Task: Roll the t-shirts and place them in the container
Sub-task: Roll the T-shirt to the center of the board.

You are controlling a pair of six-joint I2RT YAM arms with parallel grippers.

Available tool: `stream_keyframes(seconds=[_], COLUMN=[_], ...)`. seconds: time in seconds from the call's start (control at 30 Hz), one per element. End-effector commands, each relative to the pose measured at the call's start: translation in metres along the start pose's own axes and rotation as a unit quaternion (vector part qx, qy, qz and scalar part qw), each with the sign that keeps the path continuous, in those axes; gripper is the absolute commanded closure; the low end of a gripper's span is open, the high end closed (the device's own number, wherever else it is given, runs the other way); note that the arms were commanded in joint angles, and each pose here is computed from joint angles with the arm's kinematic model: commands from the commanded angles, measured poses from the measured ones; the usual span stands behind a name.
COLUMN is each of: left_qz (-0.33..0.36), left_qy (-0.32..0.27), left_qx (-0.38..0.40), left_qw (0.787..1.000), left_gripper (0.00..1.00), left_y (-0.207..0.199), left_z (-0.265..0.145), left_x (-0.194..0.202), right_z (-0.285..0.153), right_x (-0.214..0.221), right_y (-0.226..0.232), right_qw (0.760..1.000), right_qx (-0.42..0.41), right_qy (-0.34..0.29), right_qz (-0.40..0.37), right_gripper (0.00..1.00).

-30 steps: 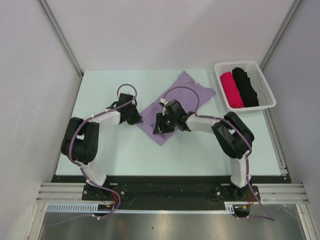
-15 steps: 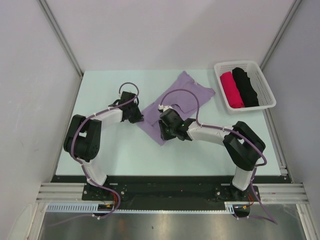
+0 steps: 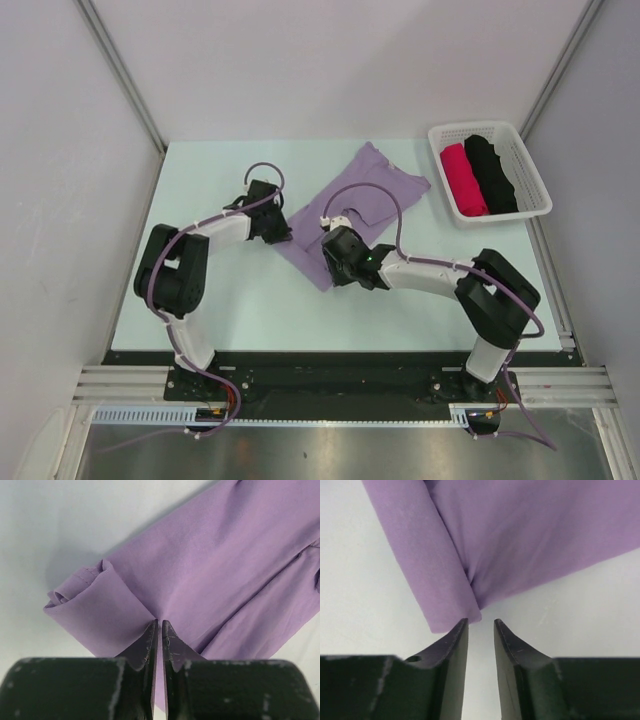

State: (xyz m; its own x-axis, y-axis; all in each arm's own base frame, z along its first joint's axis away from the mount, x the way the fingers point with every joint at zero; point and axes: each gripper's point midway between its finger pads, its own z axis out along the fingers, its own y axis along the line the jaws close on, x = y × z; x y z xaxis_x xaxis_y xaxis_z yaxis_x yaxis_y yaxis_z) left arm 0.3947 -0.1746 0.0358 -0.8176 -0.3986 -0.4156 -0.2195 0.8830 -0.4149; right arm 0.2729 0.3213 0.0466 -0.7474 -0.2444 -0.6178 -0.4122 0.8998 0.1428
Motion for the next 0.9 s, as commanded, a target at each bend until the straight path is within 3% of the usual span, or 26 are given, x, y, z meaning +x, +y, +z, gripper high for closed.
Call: stream_keyframes(seconds=[0.0, 0.2, 0.37, 0.63, 0.87], left_qz=[0.016, 0.02, 0.02, 0.022, 0.023], left_qy=[-0.006, -0.001, 0.004, 0.007, 0.006], left_qx=[0.006, 0.004, 0.004, 0.004, 0.007], left_qw=[1.0, 1.0, 1.0, 1.0, 1.0], left_gripper=[0.89, 0.89, 0.89, 0.9, 0.9], left_y=[-0.01, -0.011, -0.012, -0.012, -0.014], left_z=[0.001, 0.004, 0.007, 0.008, 0.006], left_x=[-0.008, -0.008, -0.006, -0.004, -0.005], right_z=[-0.036, -0.045, -0.027, 0.006, 0.027], right_x=[-0.045, -0.061, -0.048, -0.037, -0.026], right_y=[0.002, 0.04, 0.065, 0.07, 0.041], right_qw=[0.993, 0.974, 0.954, 0.941, 0.933], right_qx=[0.034, 0.026, 0.044, 0.084, 0.16], right_qy=[-0.099, -0.149, -0.139, -0.104, -0.079], right_qz=[-0.057, -0.17, -0.263, -0.31, -0.312], right_gripper=[0.63, 0.48, 0.43, 0.4, 0.39])
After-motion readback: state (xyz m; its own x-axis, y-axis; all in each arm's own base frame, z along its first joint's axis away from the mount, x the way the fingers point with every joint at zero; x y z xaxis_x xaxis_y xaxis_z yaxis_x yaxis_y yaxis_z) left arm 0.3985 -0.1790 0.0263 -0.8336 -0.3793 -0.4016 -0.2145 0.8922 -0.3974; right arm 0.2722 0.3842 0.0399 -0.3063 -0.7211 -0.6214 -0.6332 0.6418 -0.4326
